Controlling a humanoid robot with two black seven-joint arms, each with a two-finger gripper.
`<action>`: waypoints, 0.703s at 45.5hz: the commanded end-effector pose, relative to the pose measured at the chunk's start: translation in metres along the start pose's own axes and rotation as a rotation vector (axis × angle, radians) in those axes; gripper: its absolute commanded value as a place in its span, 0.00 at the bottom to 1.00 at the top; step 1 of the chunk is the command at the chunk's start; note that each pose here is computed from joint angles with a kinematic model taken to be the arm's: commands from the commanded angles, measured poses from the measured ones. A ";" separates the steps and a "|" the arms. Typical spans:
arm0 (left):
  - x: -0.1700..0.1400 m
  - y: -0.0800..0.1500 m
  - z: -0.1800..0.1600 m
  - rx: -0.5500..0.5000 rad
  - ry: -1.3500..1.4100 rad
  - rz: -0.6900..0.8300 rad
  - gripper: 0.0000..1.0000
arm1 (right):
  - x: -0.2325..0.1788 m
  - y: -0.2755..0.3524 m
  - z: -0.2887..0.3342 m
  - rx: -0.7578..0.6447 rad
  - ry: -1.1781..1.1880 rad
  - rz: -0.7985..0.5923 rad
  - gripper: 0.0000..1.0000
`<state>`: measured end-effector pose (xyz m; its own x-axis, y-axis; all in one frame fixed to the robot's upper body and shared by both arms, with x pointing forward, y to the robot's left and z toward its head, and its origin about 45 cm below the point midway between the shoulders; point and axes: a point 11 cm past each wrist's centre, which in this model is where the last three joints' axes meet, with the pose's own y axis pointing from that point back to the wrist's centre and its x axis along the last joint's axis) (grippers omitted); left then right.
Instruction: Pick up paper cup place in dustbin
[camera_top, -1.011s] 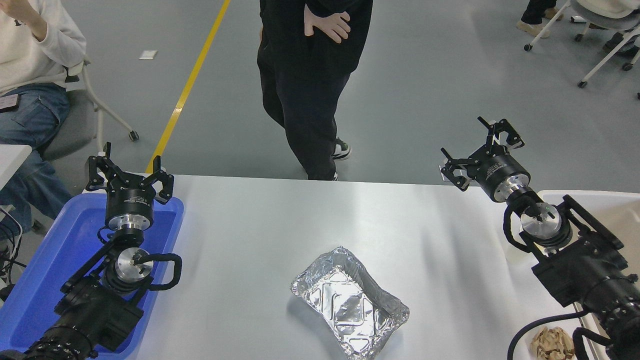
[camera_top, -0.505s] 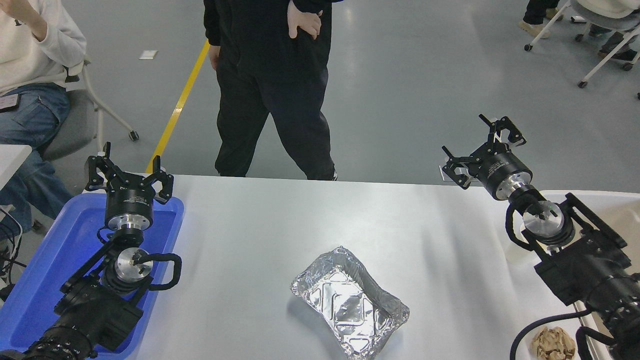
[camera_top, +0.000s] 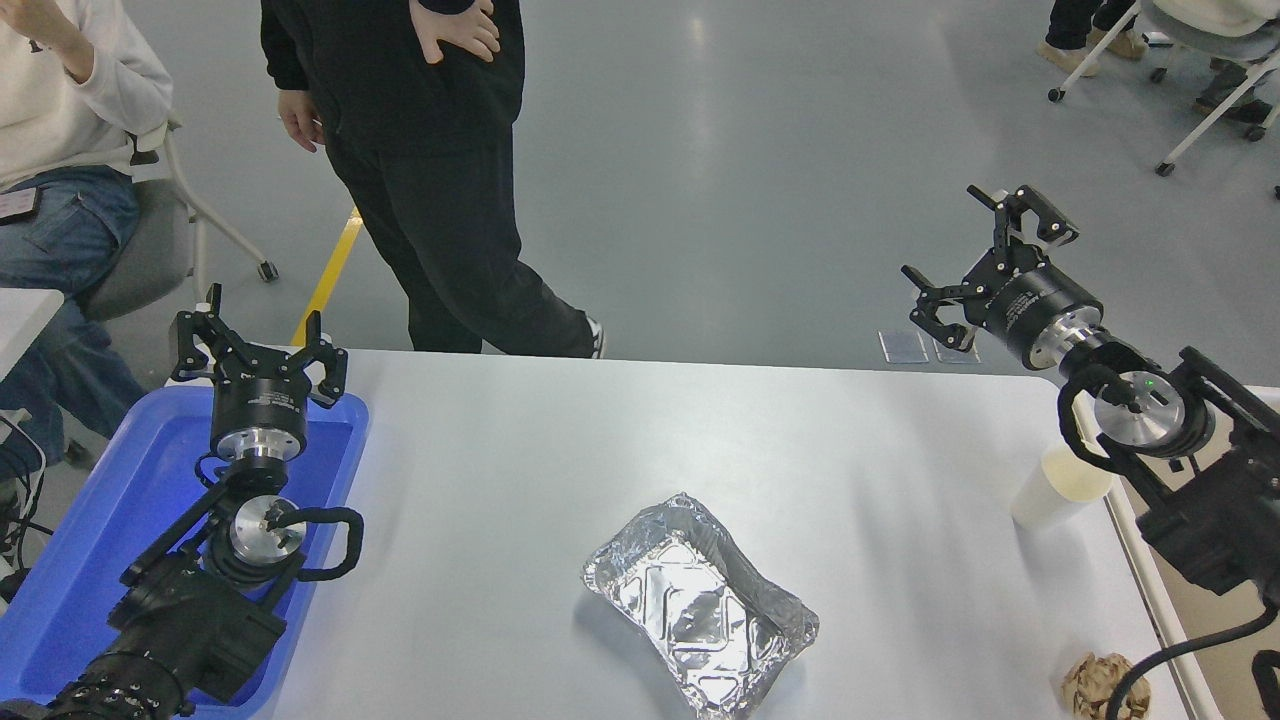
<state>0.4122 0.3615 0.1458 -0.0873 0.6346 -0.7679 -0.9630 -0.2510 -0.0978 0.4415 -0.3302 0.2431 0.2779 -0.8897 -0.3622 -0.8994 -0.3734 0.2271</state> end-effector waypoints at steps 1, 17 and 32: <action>0.000 0.000 0.000 0.000 0.000 0.000 0.99 | -0.005 0.022 -0.024 -0.121 0.250 -0.022 1.00; 0.000 0.000 0.000 0.000 0.000 0.000 0.99 | -0.007 0.055 -0.081 -0.246 0.605 -0.008 1.00; 0.000 0.000 0.000 0.000 0.000 0.000 0.99 | -0.034 0.090 -0.131 -0.438 0.979 -0.035 1.00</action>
<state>0.4122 0.3615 0.1458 -0.0874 0.6346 -0.7679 -0.9630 -0.2510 -0.0978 0.4166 -0.3557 0.3601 0.5679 -0.7651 0.3036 -0.7799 -0.3823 0.4955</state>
